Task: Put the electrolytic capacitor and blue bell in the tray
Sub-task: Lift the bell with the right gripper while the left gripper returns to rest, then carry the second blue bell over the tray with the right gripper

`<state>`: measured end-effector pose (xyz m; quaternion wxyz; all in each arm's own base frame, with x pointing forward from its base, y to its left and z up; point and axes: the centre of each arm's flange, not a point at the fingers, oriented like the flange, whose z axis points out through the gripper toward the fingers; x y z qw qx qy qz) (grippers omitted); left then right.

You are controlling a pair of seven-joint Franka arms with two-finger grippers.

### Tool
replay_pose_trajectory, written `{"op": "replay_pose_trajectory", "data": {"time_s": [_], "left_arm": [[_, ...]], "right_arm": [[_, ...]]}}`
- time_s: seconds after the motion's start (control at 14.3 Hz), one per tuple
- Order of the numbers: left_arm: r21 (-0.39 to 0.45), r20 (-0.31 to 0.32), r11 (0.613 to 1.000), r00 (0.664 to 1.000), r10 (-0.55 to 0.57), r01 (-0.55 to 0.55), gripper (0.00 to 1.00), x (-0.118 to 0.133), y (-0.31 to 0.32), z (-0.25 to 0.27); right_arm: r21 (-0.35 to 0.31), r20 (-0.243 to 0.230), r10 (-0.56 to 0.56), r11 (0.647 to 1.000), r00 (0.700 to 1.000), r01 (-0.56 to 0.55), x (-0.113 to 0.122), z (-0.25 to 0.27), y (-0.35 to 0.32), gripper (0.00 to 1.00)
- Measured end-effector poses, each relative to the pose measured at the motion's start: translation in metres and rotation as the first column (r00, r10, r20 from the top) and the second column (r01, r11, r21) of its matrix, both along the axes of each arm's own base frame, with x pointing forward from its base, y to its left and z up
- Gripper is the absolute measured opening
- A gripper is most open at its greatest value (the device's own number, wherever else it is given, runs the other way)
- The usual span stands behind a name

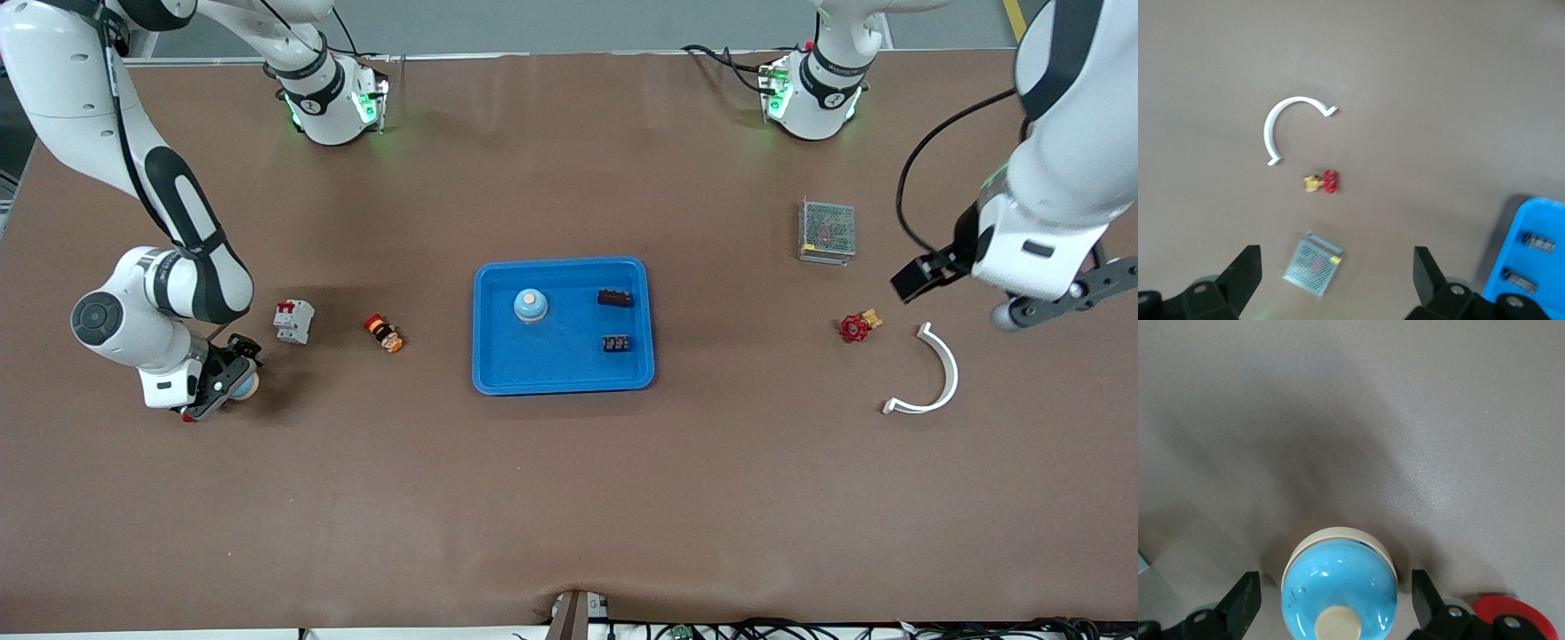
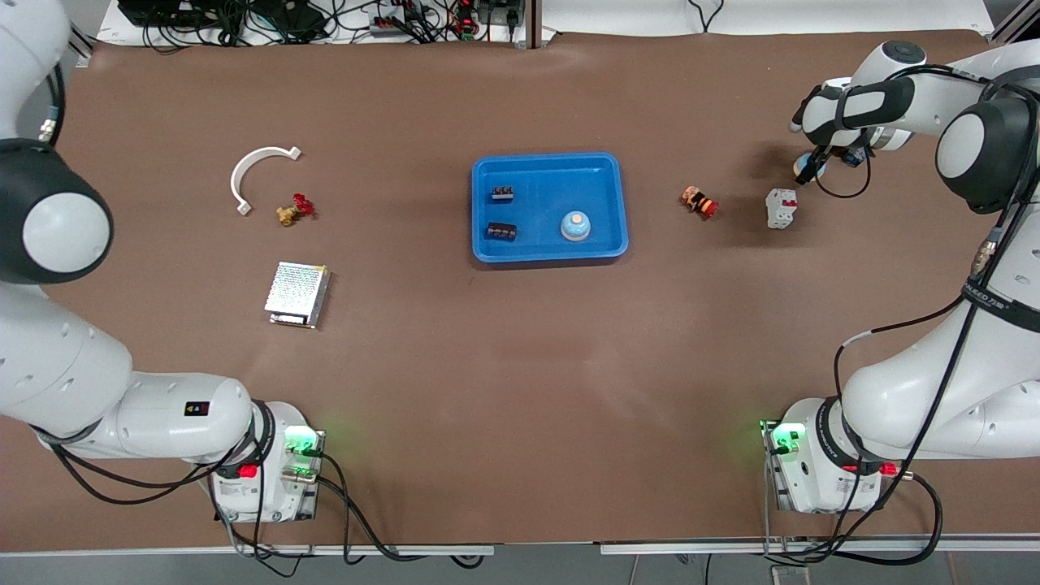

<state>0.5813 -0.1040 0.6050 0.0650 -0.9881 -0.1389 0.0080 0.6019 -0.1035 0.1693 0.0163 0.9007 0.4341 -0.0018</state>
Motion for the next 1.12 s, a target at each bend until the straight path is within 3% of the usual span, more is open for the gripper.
{"op": "replay_pose_trajectory", "data": {"time_s": [0.07, 0.21, 0.28, 0.77, 1.12], "left_arm": [[-0.009, -0.019, 0.999, 0.999, -0.032, 0.032, 1.0, -0.007, 0.011, 0.007], [-0.023, -0.033, 0.997, 0.997, -0.07, 0.07, 1.0, -0.018, 0.026, 0.019], [-0.031, -0.032, 0.996, 0.996, -0.08, 0.079, 1.0, -0.021, 0.028, 0.023], [-0.107, -0.034, 0.989, 0.994, -0.107, 0.103, 1.0, -0.023, 0.052, 0.026], [-0.114, -0.028, 0.988, 0.994, -0.109, 0.105, 1.0, -0.023, 0.069, 0.028]], "right_arm": [[0.0, 0.001, 0.0, 1.0, 1.0, 0.0, 0.0, 0.0, 0.0, 0.94], [0.0, 0.002, 0.0, 1.0, 1.0, 0.0, 0.0, 0.001, 0.0, 0.72], [0.001, 0.003, 0.0, 1.0, 1.0, 0.0, 0.001, 0.002, 0.001, 0.68], [0.035, 0.003, -0.022, 0.999, 1.0, 0.022, 0.007, 0.006, 0.011, 0.68], [0.065, -0.044, -0.11, 0.991, 0.993, 0.113, 0.045, 0.049, 0.081, 0.68]]}}
